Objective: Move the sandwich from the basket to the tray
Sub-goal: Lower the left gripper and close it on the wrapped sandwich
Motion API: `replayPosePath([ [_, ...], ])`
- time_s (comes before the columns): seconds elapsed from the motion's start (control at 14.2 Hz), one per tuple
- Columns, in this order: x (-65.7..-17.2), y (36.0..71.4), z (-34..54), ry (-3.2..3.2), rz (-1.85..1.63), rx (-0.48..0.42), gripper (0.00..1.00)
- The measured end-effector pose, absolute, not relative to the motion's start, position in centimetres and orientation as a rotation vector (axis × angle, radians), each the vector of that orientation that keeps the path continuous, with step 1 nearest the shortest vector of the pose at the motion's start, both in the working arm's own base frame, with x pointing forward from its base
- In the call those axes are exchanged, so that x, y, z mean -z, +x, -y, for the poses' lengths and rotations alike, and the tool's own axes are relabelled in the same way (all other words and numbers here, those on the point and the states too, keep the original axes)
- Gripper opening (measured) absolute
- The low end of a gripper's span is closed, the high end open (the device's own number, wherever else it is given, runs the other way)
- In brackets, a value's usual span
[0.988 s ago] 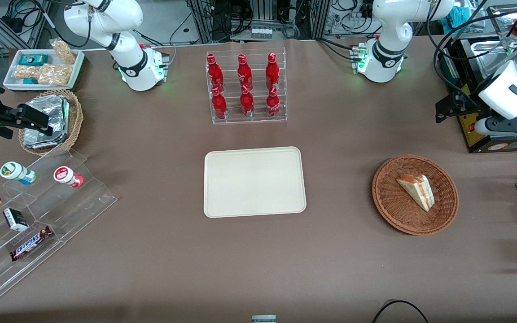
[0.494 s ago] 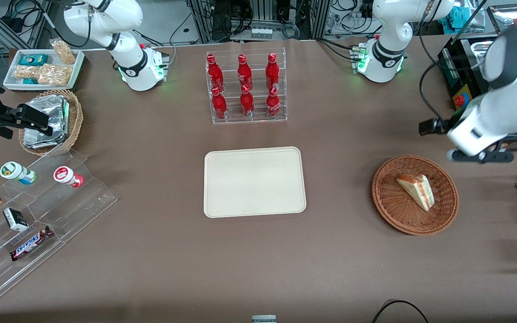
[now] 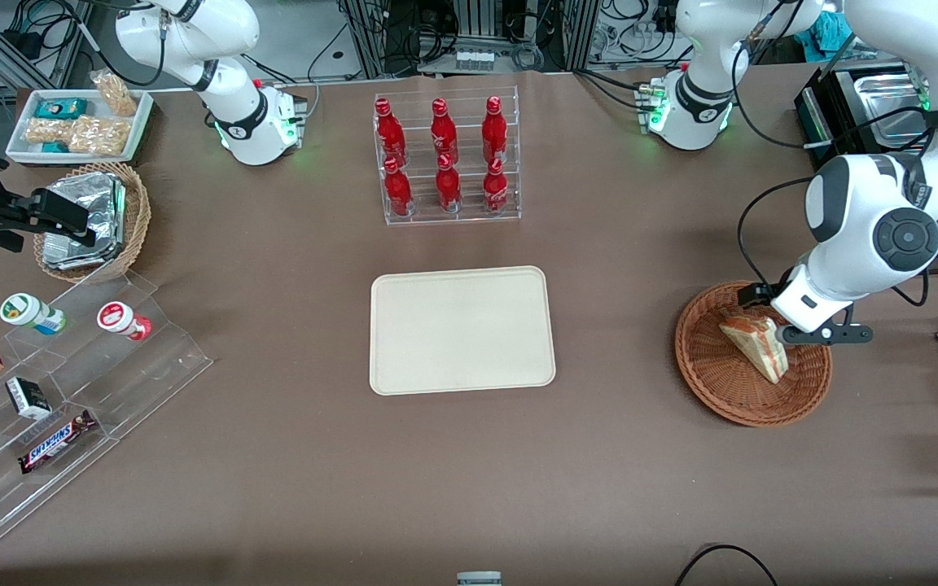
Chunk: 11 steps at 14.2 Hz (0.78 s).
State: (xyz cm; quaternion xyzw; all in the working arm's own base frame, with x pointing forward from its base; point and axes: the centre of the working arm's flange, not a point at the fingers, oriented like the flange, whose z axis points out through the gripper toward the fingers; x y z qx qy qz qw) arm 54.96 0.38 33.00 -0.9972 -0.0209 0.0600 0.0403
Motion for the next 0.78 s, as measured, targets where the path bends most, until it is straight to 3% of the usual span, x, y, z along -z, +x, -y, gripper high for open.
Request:
replayPosePath([
  [0.49, -32.6, 56.2, -1.1, -2.970, 1.047, 0.003, 1.00],
  [0.78, -29.4, 56.7, -0.9, -2.928, 1.182, 0.008, 1.00],
])
